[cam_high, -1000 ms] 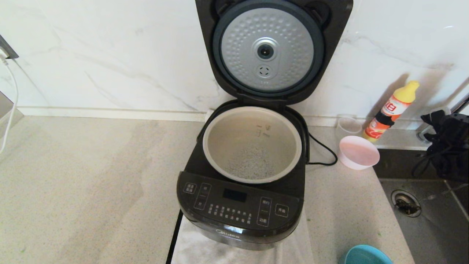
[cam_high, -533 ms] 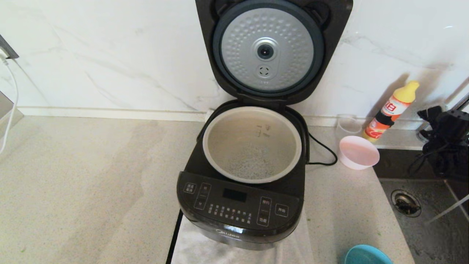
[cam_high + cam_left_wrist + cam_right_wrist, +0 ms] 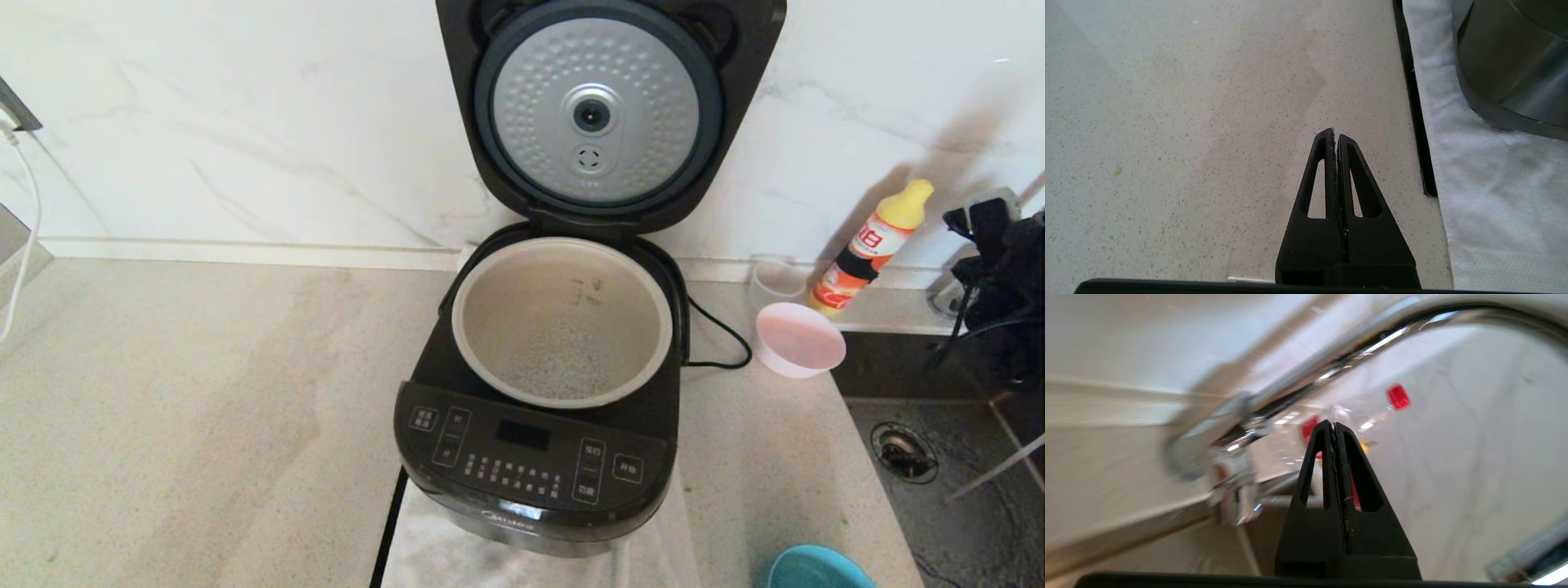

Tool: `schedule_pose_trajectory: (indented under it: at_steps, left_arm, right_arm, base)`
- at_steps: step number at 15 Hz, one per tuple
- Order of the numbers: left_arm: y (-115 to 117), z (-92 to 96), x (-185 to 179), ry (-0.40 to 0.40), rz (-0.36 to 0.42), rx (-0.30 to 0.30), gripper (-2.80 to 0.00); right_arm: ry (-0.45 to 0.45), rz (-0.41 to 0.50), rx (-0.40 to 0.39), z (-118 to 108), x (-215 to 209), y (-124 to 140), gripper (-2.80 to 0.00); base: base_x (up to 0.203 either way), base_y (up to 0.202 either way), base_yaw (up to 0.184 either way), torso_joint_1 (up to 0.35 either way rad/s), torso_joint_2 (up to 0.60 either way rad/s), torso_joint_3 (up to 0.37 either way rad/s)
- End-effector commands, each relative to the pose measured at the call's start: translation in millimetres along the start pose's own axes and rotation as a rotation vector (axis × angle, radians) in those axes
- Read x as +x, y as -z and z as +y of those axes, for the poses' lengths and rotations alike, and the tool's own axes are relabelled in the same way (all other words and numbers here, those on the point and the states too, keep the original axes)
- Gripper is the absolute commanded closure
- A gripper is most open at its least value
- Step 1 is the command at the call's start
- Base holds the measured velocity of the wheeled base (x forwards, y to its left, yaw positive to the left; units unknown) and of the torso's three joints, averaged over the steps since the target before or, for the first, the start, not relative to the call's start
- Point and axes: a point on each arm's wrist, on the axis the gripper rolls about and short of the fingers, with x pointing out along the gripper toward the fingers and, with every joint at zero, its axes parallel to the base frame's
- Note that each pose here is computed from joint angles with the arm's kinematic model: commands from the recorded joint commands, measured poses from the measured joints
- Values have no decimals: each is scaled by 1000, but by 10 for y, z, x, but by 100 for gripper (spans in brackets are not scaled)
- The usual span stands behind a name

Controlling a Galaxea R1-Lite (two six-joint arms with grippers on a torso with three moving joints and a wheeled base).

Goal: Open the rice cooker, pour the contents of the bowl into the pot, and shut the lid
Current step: Turn on the tap, then pick up the bowl on the table

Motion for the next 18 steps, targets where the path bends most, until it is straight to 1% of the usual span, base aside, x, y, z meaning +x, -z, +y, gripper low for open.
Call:
schedule_pose_trajectory:
  at_steps: [1,4,6,8,13,16,18]
  left_arm:
    - [3,0,2,0,1,0,0]
    - [3,0,2,0,2,0,0]
    - [4,0,2,0,3,0,0]
    - [4,0,2,0,2,0,0]
    - [4,0,2,0,3,0,0]
    - [2,0,2,0,1,0,0]
    - [3,0,2,0,2,0,0]
  right_arm:
    - [-61,-57,40,-418,-364,-260,0]
    - [-256,-26,90,-723,-774,-340,0]
    - [-396,36,124,-895,-1031,-318,0]
    - [-542,126,140,-1033,-1301,-230,0]
    - [-800,351,83,-1282,-1878,40,0]
    - [-942,487,104,-1347,-2245,255,0]
    - [-1029,580,160,-1331,-2435,367,0]
  base:
    - [0,0,0,0,0,0]
    - [0,0,0,0,0,0]
    - [0,0,0,0,0,0]
    - [0,0,0,0,0,0]
    - [0,0,0,0,0,0]
    - [0,0,0,0,0,0]
    - [0,0,0,0,0,0]
